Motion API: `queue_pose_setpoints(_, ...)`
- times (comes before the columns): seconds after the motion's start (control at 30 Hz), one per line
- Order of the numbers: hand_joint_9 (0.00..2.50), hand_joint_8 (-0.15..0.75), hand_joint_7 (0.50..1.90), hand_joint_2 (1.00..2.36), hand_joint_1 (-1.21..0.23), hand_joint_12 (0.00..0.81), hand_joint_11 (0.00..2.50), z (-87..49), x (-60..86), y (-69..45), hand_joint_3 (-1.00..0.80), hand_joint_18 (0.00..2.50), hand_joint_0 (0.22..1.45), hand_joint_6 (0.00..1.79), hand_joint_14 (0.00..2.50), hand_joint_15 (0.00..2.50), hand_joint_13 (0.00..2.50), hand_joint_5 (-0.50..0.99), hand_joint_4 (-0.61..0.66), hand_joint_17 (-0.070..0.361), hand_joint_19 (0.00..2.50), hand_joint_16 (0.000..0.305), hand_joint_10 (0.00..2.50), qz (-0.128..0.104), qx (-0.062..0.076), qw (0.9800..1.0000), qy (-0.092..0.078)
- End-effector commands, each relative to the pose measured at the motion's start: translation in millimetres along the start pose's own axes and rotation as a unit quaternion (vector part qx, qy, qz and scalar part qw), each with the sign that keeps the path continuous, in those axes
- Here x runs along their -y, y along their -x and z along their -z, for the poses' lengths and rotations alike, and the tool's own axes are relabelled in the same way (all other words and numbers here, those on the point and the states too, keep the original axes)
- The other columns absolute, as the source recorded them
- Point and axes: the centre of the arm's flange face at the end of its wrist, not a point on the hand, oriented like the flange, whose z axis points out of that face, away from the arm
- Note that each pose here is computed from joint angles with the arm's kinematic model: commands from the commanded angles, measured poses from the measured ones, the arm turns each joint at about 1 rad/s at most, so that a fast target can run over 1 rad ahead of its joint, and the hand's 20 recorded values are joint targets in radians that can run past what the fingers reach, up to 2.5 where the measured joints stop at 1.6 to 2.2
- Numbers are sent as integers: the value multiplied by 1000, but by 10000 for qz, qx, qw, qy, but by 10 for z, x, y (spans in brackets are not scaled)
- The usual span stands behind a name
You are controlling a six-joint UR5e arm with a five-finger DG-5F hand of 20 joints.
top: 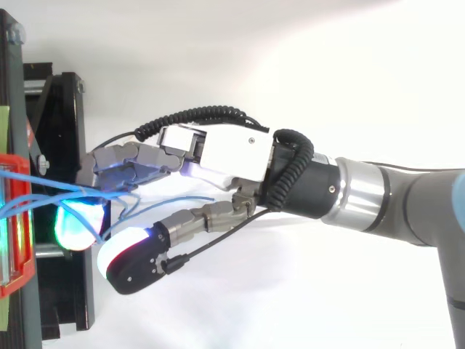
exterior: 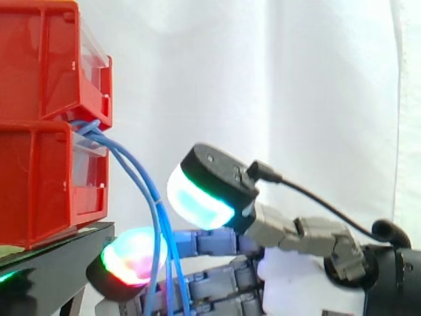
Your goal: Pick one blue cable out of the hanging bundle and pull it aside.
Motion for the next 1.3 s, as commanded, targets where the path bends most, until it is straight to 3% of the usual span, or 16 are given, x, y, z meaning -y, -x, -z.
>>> queue_pose_setpoints(0.0, 705, 271, 1159, 1002, -604, 319, 184, 7, -155, 30, -472, 426, 534, 502, 10, 236, 606, -87, 258, 89, 203, 40, 7, -32, -95, 9999, -94)
queue_pose_setpoints(0.13, 707, 271, 1168, 1002, -603, 319, 185, 27, -245, 109, -476, 428, 535, 503, 10, 240, 610, -86, 250, 89, 203, 40, 7, -37, -84, 9996, -257)
queue_pose_setpoints(0.5, 718, 269, 1157, 1002, -602, 321, 196, 12, -237, 267, -476, 435, 536, 503, 12, 257, 630, -89, 251, 90, 208, 40, 7, -42, -3, 9995, -316)
queue_pose_setpoints(0.67, 718, 271, 1125, 1002, -601, 322, 199, -12, -256, 288, -478, 437, 537, 503, 11, 258, 632, -94, 250, 90, 208, 40, 8, 106, -27, 9996, -256)
queue_pose_setpoints(0.9, 718, 269, 1114, 1002, -601, 320, 196, -36, -214, 287, -476, 437, 536, 503, 11, 262, 635, -96, 260, 91, 218, 40, 7, 127, -19, 9998, -149)
queue_pose_setpoints(1.27, 703, 270, 1118, 1002, -591, 327, 196, -97, -259, 449, -476, 437, 529, 503, 11, 265, 630, -100, 253, 93, 226, 41, 7, 52, -67, 9999, -82)
